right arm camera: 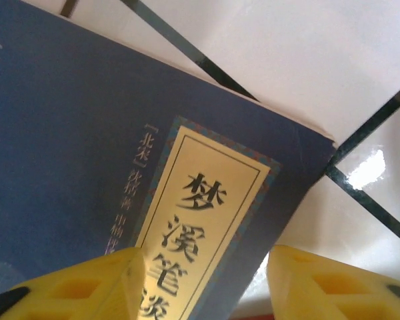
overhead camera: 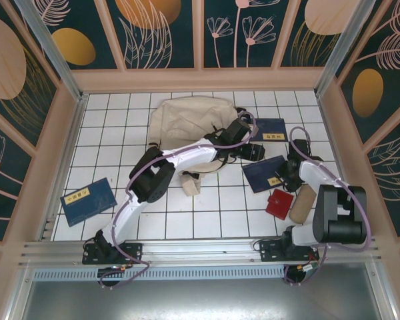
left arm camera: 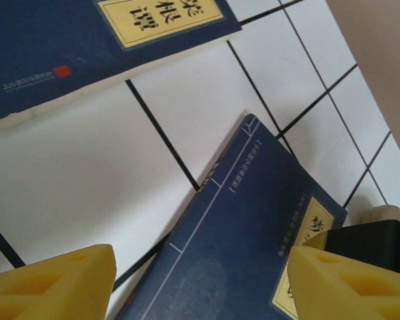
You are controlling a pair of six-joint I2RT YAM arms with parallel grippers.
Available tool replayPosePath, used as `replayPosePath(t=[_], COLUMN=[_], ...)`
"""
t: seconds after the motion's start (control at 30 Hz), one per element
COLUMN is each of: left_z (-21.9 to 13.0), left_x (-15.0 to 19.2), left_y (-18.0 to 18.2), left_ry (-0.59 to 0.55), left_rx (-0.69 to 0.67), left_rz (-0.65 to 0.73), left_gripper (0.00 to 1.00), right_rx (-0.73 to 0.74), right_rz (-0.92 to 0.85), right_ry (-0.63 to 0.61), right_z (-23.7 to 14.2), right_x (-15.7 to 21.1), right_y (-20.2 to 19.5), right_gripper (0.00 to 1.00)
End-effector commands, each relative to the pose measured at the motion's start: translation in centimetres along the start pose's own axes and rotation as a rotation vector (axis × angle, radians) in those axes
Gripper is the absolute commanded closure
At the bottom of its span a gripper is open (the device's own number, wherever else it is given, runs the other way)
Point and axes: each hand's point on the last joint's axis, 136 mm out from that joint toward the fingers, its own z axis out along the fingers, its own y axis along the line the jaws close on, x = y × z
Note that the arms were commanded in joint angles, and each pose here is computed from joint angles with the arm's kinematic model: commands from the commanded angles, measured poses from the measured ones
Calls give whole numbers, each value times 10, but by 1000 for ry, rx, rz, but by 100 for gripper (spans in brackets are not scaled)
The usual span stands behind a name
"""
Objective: Pack the student bag
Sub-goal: Rotate the book at the middle-right of the table.
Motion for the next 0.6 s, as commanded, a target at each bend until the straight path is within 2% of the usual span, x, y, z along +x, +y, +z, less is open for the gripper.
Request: replayPosePath(t=[0.0,0.07,0.13,0.2,0.37,0.43,0.57], left_z=[8,11,13,15,7,2,0], left_x=[5,9,14,19,33,38,50], left_y=[20,34,46,50,49,49,55], left_ry=[21,27,43,63,114,128,161], left_rx=[-82,-149,-201,-211,-211,-212,-223], left_rz=[-16,-23,-26,-29,-77,-102,-135], left_gripper=[31,31,32,34,37,39,42], right_rx=[-22,-30,-57,-68,-155,-238,-329], right_rz=[-31,-61,-131,-183,-246,-283,-344], right_ry=[-1,6,21,22,19,35,12], right_z=[8,14,20,24,24,20,8], right_x=[-8,-10,-12,-15,-23,-21,-23], right_y=[9,13,23,30,54,70,87], right_gripper=[55,60,69,72,73,73,68])
